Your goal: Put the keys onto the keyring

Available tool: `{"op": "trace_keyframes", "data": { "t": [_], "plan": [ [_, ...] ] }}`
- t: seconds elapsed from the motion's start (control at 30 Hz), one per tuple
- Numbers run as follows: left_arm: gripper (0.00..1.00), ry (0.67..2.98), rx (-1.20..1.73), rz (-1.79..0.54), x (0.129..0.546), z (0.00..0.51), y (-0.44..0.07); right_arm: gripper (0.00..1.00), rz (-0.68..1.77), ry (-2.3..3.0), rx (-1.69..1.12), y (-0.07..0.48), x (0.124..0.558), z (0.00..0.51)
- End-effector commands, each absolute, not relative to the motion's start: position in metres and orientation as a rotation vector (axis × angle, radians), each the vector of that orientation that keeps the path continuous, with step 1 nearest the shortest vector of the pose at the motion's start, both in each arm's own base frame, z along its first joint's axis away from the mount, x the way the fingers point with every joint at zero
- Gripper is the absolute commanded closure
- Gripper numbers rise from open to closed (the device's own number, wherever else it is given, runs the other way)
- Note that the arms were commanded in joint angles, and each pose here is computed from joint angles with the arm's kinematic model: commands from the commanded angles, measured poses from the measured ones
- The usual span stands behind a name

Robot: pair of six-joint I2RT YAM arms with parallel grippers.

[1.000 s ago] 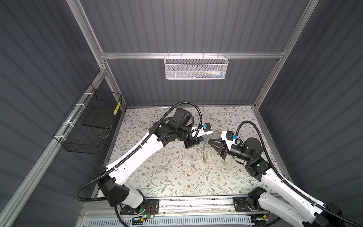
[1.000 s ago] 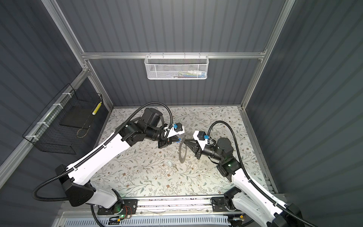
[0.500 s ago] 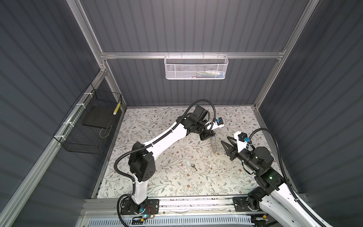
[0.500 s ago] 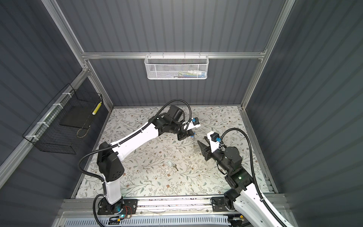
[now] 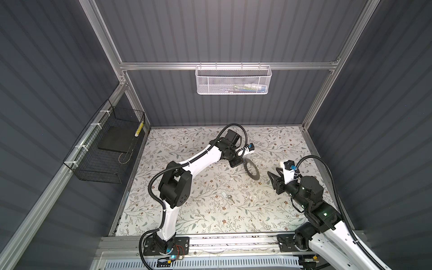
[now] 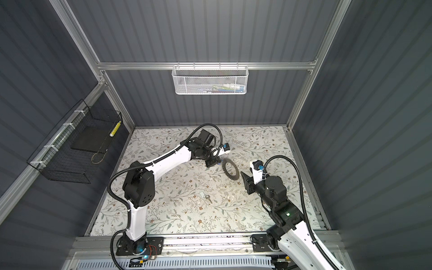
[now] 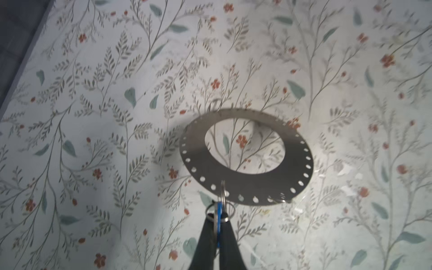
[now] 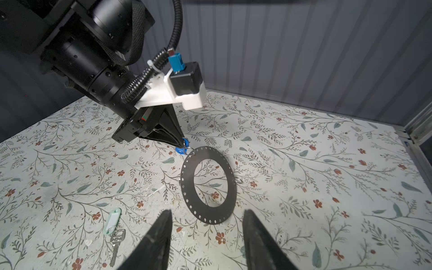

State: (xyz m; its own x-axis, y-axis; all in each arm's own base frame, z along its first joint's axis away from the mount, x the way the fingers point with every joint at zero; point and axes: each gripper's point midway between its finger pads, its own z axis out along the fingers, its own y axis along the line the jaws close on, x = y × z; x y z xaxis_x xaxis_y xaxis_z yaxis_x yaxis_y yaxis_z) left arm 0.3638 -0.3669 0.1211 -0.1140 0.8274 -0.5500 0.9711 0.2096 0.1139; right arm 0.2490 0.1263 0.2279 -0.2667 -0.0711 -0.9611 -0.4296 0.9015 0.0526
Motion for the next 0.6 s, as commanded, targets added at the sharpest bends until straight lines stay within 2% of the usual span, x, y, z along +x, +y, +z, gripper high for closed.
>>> {"op": "trace_keyframes", "data": {
  "t": [0.0,0.3,0.57],
  "plan": [
    [1.00,2.060,1.766,-0.218,0.356,0.100,-0.328,0.49,0.408,1.842,-0.343,0.132,0.253,0.221],
    [1.00,2.191,1.820,-0.079,0.345,0.062,-0.272,0.46,0.447,1.895,-0.326,0.141,0.264,0.201],
    [0.98,2.265,1.869,0.014,0.337,0.048,-0.248,0.43,0.500,1.952,-0.336,0.154,0.273,0.183]
  ]
}}
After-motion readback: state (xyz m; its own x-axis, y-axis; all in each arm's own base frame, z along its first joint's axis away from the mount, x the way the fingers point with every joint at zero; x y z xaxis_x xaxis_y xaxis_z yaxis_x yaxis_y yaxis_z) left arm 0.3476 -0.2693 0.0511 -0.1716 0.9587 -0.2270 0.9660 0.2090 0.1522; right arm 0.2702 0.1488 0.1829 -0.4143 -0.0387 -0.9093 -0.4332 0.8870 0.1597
